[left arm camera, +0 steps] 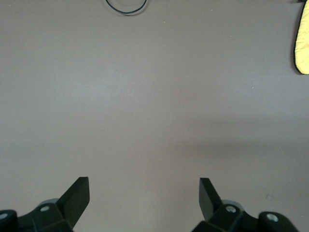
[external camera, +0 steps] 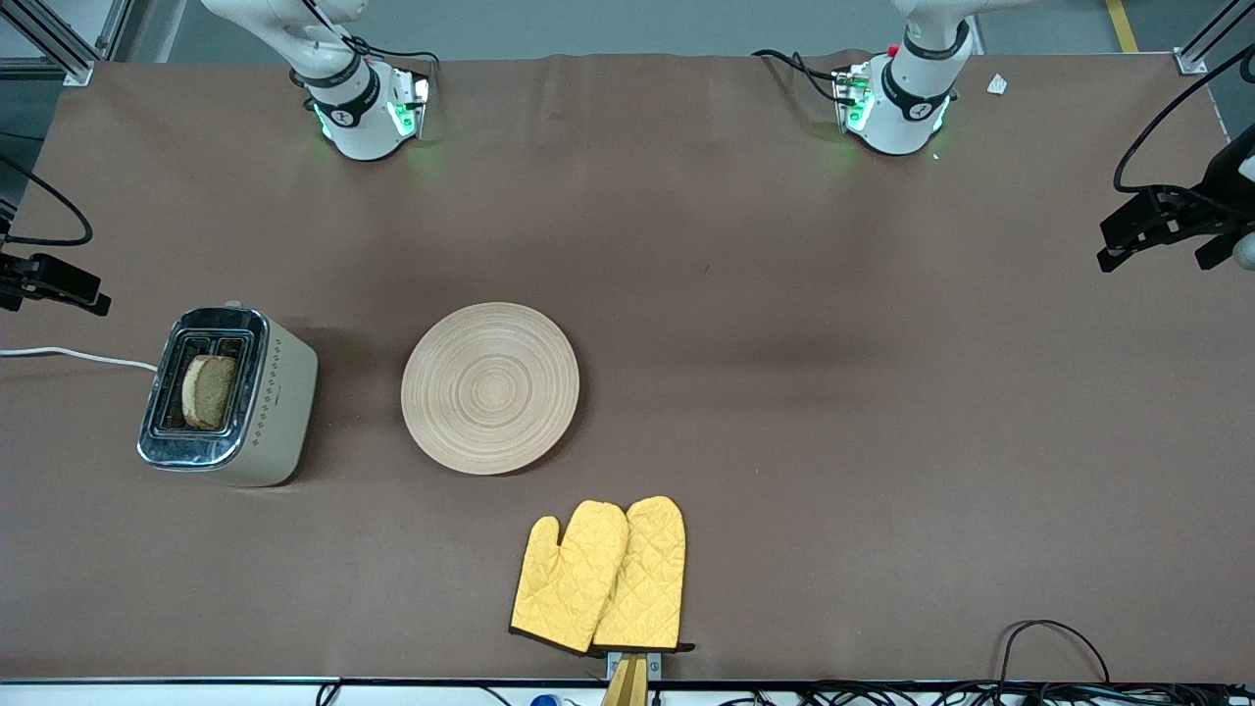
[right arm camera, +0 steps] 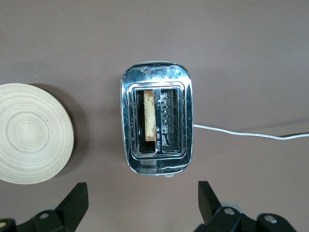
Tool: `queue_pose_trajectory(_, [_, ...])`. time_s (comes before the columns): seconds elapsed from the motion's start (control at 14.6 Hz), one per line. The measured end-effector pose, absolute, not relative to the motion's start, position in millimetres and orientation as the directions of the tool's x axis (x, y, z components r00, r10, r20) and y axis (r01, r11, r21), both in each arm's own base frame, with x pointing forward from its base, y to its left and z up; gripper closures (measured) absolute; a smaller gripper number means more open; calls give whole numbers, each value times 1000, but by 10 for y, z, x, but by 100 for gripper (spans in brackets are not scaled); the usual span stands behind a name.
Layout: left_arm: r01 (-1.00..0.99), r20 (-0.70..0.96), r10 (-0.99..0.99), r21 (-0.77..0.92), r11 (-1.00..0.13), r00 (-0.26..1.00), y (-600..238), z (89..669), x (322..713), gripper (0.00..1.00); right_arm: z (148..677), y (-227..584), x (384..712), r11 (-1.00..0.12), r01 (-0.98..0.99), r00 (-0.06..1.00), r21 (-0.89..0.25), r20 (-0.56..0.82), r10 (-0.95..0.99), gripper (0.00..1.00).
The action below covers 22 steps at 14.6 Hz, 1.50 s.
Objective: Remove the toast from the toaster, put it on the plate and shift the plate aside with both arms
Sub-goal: 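Move the right gripper toward the bread slice in the chrome toaster, then grasp the bread slice in the toaster slot with the right gripper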
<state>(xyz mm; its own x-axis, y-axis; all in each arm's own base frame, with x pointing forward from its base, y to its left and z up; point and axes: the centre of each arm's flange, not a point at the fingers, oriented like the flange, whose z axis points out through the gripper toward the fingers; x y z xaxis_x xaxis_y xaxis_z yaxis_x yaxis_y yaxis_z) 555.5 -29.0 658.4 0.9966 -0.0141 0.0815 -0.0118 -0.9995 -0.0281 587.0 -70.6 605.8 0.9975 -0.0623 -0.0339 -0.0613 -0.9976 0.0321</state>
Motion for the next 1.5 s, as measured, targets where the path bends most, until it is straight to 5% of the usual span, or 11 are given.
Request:
queue_pose_trajectory(0.61, [32,87,29,-40,-999,996,-265,6599,5556,0,5904,-686,5887,-998,-57,996,29,-64,-59,0])
queue_pose_trajectory(1.02, [-22,99,-31,-95,-995,995,-545,6642,5529,0,4273,-716,6357,-998,-47,992,34,-114,-51,0])
queue_pose_trajectory(1.5, [-20,76,-27,-96,-995,997,-525,6587,5534,0,3810,-723,6383,-998,-45,984,34,-171,-50,0])
